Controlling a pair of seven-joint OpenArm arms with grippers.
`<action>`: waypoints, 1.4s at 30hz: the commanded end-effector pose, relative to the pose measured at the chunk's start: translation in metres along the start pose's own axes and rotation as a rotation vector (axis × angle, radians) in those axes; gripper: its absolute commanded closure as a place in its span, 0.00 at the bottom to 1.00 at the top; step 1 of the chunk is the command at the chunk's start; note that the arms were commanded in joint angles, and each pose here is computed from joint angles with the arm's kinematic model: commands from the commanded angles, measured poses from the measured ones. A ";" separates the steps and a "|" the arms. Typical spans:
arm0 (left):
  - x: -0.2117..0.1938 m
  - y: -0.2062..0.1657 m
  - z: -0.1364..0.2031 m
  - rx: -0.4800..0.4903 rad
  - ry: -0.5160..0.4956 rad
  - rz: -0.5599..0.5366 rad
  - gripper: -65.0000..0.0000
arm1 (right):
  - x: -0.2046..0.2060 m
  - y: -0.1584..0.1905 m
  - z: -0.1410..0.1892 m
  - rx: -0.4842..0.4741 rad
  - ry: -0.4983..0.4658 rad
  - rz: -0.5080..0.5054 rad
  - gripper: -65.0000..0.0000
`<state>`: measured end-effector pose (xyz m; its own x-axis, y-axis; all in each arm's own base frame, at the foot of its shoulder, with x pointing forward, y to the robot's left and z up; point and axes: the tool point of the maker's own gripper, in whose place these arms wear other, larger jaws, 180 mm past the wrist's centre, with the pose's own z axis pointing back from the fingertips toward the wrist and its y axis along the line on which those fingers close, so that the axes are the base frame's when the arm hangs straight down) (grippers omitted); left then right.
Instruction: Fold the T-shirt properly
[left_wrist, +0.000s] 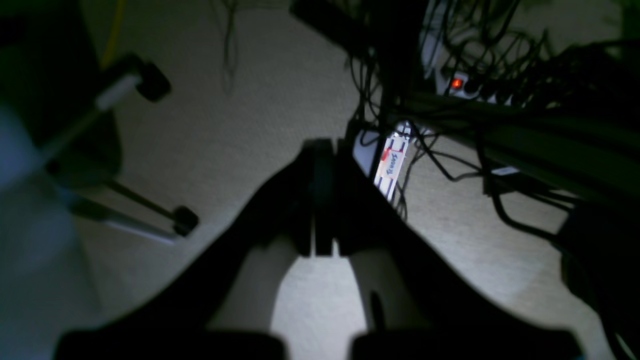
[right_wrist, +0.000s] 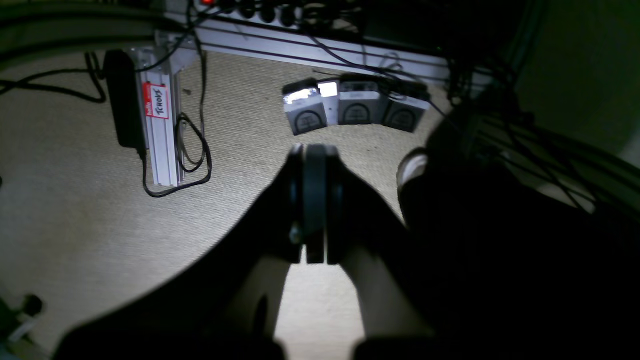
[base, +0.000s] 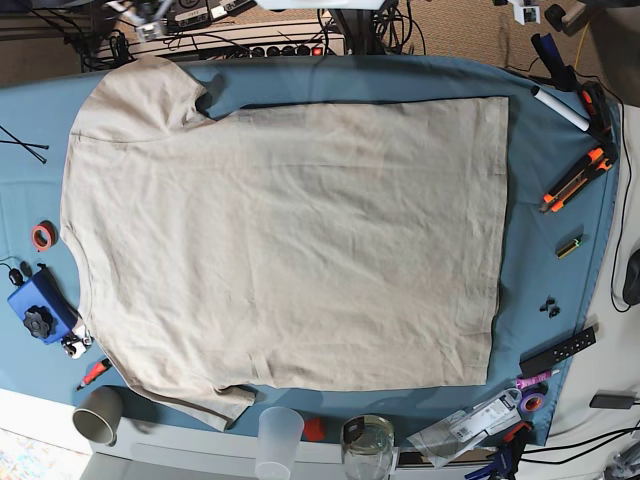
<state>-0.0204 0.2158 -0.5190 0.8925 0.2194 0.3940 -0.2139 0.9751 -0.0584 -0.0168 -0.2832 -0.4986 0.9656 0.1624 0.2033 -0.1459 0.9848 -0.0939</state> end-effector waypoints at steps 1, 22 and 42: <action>0.008 0.003 0.009 0.002 -0.034 -0.017 1.00 | 0.003 -0.012 0.009 -0.017 -0.011 -0.009 1.00; 0.122 -0.044 0.122 -0.046 -0.260 -0.265 1.00 | 0.082 -0.149 0.176 -0.155 -0.316 -0.340 1.00; 0.159 -0.064 0.148 -0.053 -0.322 -0.329 0.45 | 0.104 -0.166 0.199 -0.180 -0.413 -0.325 0.55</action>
<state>0.0754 0.1835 -0.3224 0.7514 -0.1086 0.6509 0.0846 0.9941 0.0683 0.0598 -0.4146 -0.2779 0.7979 -0.1262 0.5894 0.2291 0.9679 -0.1030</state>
